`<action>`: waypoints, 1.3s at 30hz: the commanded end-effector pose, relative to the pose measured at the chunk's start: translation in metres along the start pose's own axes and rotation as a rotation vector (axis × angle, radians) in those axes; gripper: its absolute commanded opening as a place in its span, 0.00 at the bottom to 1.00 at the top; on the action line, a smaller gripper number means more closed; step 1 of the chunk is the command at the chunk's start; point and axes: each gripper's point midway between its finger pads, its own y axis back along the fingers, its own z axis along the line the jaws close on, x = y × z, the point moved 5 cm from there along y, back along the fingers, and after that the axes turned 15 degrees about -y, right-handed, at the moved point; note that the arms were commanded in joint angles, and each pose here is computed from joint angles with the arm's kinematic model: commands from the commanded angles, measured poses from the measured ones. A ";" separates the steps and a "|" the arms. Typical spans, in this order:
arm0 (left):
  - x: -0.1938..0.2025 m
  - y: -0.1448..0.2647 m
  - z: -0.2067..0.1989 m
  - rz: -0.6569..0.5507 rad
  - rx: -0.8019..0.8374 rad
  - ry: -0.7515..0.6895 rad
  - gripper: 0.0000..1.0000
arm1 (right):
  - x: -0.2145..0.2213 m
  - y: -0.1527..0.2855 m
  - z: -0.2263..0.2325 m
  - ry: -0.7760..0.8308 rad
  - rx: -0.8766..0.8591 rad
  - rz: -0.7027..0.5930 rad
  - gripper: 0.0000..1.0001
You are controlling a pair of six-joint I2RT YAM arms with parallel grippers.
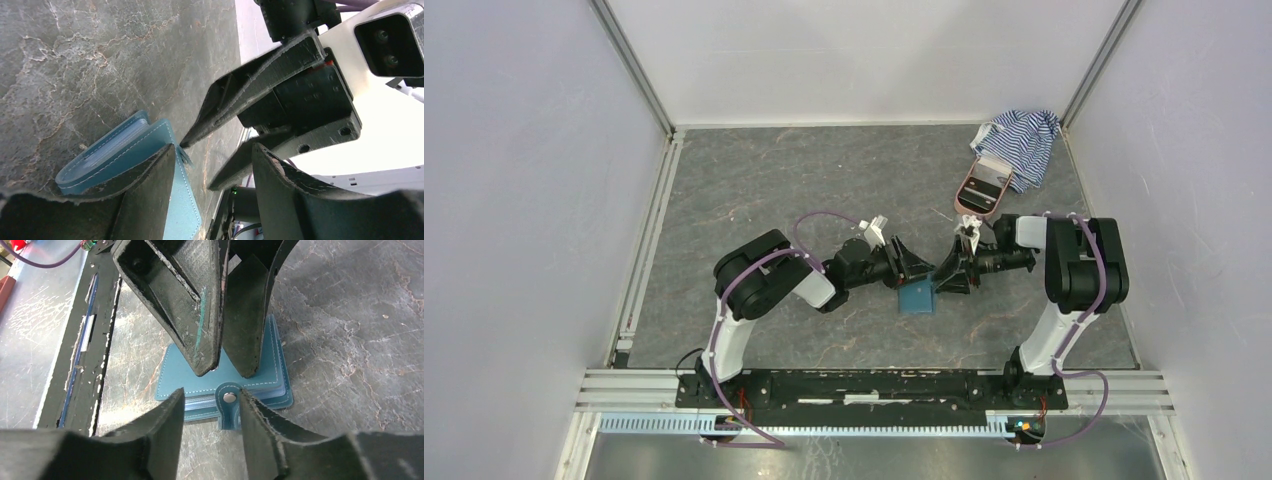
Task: Put the credit cards into the card holder
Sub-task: Close the card holder at the center of the board.
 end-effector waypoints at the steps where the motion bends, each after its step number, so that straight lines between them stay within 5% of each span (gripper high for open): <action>1: -0.006 0.000 -0.007 -0.015 0.029 -0.021 0.65 | -0.030 -0.002 0.041 0.001 -0.109 -0.198 0.62; 2: -0.006 0.001 -0.007 -0.016 0.031 -0.023 0.65 | -0.033 -0.001 0.041 0.013 -0.107 -0.193 0.97; 16: -0.046 0.005 -0.044 -0.078 0.084 -0.119 0.65 | -0.079 0.061 0.045 0.392 0.178 -0.039 0.98; 19: -0.058 0.008 -0.057 -0.086 0.081 -0.179 0.65 | -0.091 0.084 0.031 0.404 0.469 0.022 0.98; 23: -0.071 0.020 -0.071 -0.099 0.044 -0.291 0.66 | -0.125 0.127 0.037 0.520 0.915 -0.066 0.98; 26: -0.080 0.037 -0.080 -0.132 -0.004 -0.401 0.67 | -0.129 0.111 0.056 0.413 0.795 -0.195 0.98; 29: -0.092 0.065 -0.084 -0.199 -0.104 -0.525 0.67 | -0.108 0.066 0.067 0.270 0.520 -0.134 0.98; 31: -0.096 0.090 -0.080 -0.235 -0.186 -0.622 0.70 | -0.099 0.047 0.067 0.273 0.581 -0.064 0.98; 33: -0.099 0.115 -0.086 -0.284 -0.214 -0.680 0.82 | -0.092 0.040 0.070 0.272 0.673 -0.117 0.94; 35: -0.097 0.131 -0.078 -0.297 -0.250 -0.685 0.98 | -0.088 0.036 0.070 0.205 0.717 -0.125 0.75; 37: -0.087 0.136 -0.070 -0.243 -0.225 -0.647 1.00 | -0.080 0.032 0.068 0.149 0.712 -0.085 0.61; 39: -0.072 0.130 -0.059 -0.144 -0.209 -0.586 0.96 | -0.071 0.025 0.062 0.111 0.714 -0.034 0.58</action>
